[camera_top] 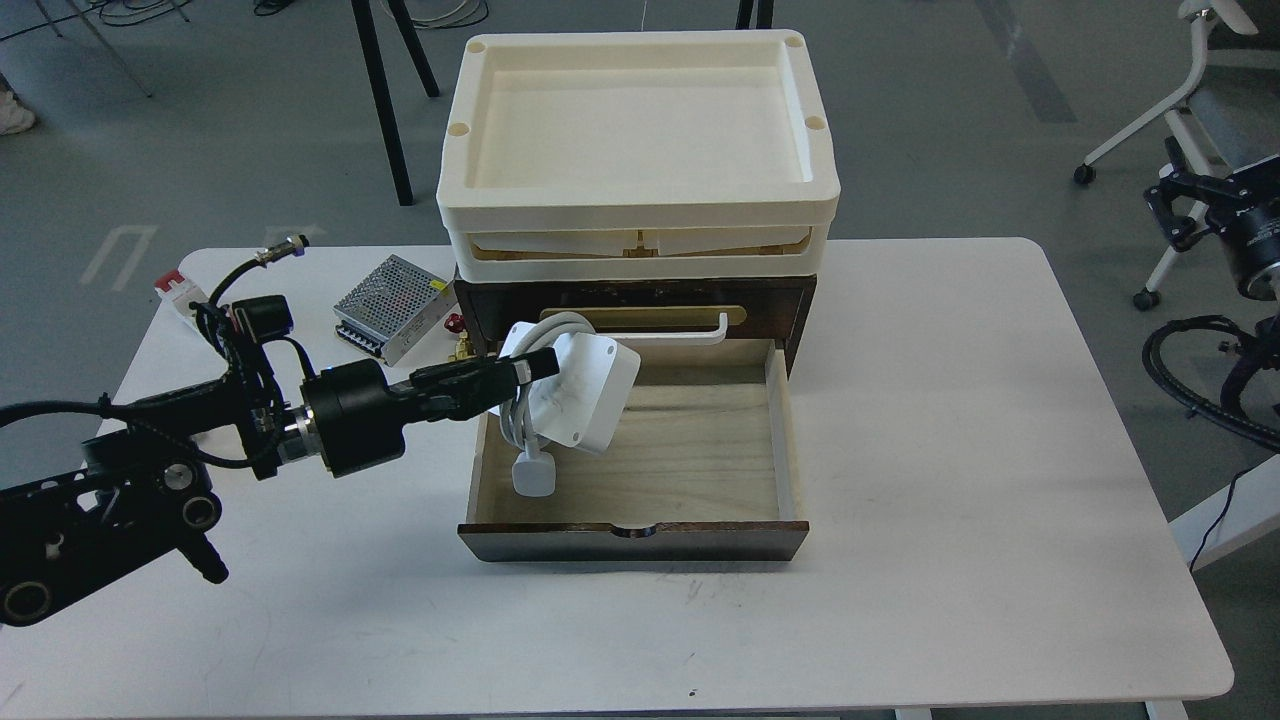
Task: Put charging cable into cabinet
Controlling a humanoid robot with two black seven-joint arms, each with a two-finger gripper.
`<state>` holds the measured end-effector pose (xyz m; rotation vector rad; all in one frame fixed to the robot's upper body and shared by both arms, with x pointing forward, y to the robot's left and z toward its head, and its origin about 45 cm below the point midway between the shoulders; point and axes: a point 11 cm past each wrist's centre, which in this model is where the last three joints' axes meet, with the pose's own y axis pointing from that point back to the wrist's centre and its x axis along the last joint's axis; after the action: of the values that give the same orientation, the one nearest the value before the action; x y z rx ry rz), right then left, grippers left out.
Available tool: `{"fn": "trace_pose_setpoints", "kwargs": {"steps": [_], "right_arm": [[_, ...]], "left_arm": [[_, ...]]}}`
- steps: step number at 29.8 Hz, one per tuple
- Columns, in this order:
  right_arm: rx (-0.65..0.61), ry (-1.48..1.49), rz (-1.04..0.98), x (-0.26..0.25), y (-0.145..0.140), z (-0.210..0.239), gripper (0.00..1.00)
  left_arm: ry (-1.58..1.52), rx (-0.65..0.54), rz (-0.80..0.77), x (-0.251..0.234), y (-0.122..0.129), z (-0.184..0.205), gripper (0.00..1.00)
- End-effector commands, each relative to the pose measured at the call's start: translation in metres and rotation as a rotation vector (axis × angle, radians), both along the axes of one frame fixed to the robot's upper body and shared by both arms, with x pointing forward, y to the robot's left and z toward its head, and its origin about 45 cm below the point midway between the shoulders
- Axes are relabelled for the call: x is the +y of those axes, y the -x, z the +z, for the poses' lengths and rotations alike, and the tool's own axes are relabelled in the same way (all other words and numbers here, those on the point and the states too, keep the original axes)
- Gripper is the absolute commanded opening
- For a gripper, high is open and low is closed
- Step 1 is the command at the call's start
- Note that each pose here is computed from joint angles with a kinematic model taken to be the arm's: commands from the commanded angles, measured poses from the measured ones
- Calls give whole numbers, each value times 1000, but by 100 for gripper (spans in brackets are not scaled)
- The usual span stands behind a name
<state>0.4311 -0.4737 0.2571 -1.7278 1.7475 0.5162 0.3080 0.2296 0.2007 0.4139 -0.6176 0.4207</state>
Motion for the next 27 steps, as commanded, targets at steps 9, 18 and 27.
{"fn": "trace_pose_setpoints", "kwargs": {"steps": [9, 18, 27], "right_arm": [[2, 1, -4, -2, 1, -1, 100], [10, 0, -5, -2, 3, -4, 100], [7, -4, -1, 0, 2, -5, 100]], "left_arm": [[-4, 40, 91, -15, -20, -48, 2], [-14, 65, 94, -12, -20, -56, 99], [-3, 35, 107, -7, -28, -43, 100]]}}
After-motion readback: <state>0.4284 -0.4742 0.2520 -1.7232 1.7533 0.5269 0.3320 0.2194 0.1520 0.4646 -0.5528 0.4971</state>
